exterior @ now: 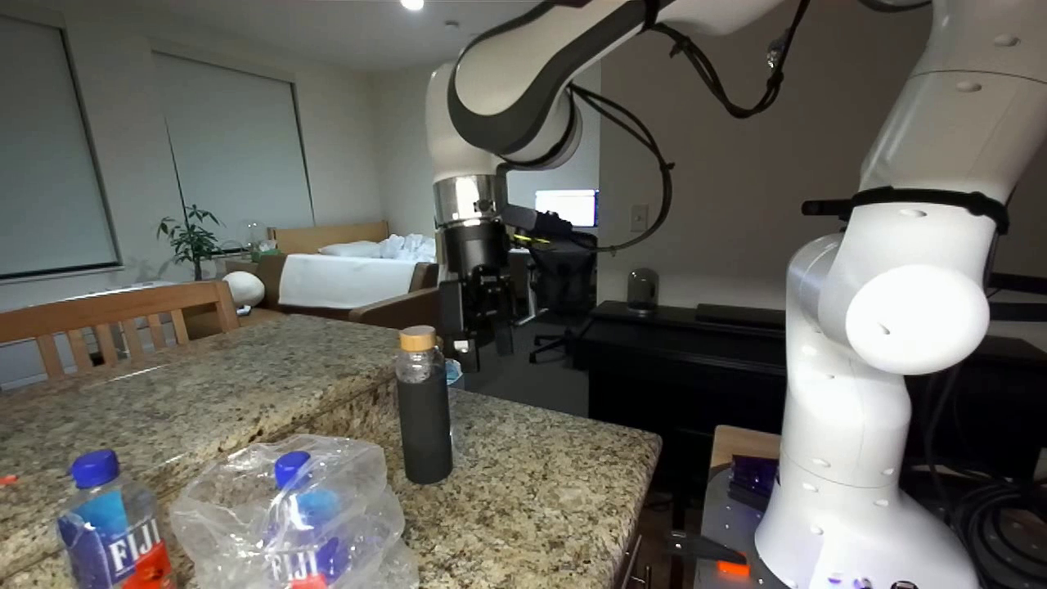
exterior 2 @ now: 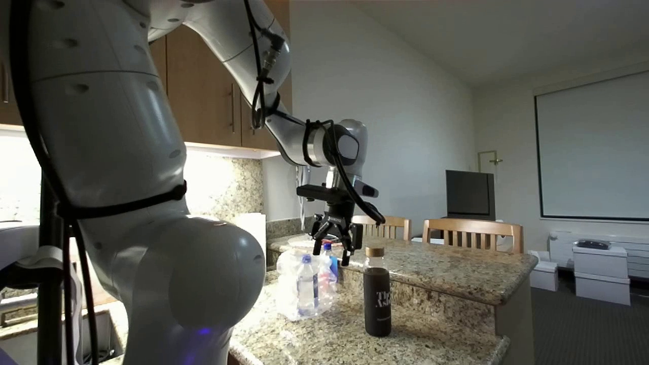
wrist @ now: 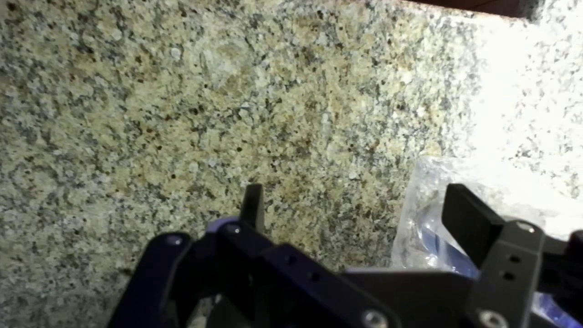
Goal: Put the plastic over the brown bottle
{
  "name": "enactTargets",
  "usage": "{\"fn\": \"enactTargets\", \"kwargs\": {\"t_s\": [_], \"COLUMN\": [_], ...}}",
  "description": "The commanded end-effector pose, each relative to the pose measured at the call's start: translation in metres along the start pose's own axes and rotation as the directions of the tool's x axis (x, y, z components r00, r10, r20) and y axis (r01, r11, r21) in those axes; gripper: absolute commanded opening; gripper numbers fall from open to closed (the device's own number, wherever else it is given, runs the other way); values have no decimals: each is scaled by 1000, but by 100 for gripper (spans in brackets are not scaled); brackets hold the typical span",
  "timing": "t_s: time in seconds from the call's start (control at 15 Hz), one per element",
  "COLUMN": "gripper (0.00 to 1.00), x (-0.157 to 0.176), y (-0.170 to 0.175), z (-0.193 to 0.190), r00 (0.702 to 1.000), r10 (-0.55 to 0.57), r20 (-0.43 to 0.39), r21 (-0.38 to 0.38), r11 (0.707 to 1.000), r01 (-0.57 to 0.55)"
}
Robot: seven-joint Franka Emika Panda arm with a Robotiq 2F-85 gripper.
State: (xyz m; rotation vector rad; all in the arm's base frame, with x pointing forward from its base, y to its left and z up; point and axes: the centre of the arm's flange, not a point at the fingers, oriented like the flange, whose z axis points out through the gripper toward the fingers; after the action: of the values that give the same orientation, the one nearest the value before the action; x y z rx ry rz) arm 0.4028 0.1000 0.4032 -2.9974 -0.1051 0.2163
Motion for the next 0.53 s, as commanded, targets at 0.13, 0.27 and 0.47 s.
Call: {"fn": "enactTargets", "kwargs": {"t_s": [0.13,0.27,0.47], "gripper": [100,100,100], "x": [19,24,34], "y": [-73,-96,-130], "z": [-26,-34,-37], "r00": [995,988,969], "r10": [-94,-149,-241], "r20": [-33,-45,-53], "r21": [-37,-43,-65], "r11": [995,988,969], "r01": [92,147,238]}}
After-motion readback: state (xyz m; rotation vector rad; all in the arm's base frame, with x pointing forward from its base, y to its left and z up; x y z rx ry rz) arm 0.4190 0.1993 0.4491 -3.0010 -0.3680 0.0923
